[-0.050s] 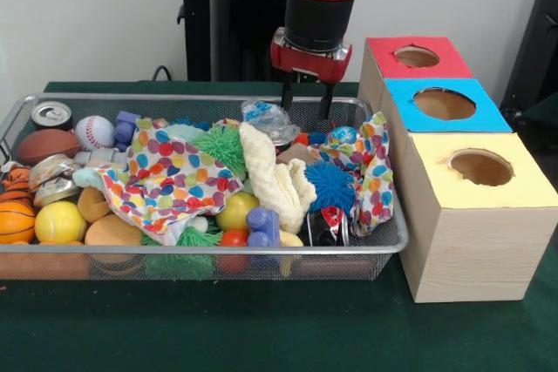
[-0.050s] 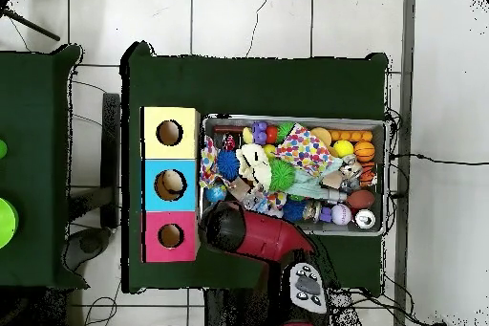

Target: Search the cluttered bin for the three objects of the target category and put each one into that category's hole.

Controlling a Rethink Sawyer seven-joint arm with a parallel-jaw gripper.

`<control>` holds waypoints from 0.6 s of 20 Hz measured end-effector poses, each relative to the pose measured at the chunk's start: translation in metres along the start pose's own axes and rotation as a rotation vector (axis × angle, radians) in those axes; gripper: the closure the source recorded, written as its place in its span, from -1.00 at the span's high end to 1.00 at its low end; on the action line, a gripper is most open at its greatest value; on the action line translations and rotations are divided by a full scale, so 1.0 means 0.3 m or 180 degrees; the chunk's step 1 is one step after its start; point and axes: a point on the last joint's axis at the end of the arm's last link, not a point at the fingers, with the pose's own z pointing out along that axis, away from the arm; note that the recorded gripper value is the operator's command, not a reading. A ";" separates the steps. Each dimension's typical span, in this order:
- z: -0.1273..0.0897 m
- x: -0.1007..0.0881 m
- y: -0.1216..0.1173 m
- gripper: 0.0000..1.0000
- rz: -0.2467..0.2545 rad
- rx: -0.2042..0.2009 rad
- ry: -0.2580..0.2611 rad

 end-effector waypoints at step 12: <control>0.092 0.042 -0.029 1.00 0.0005 0.0085 0.0057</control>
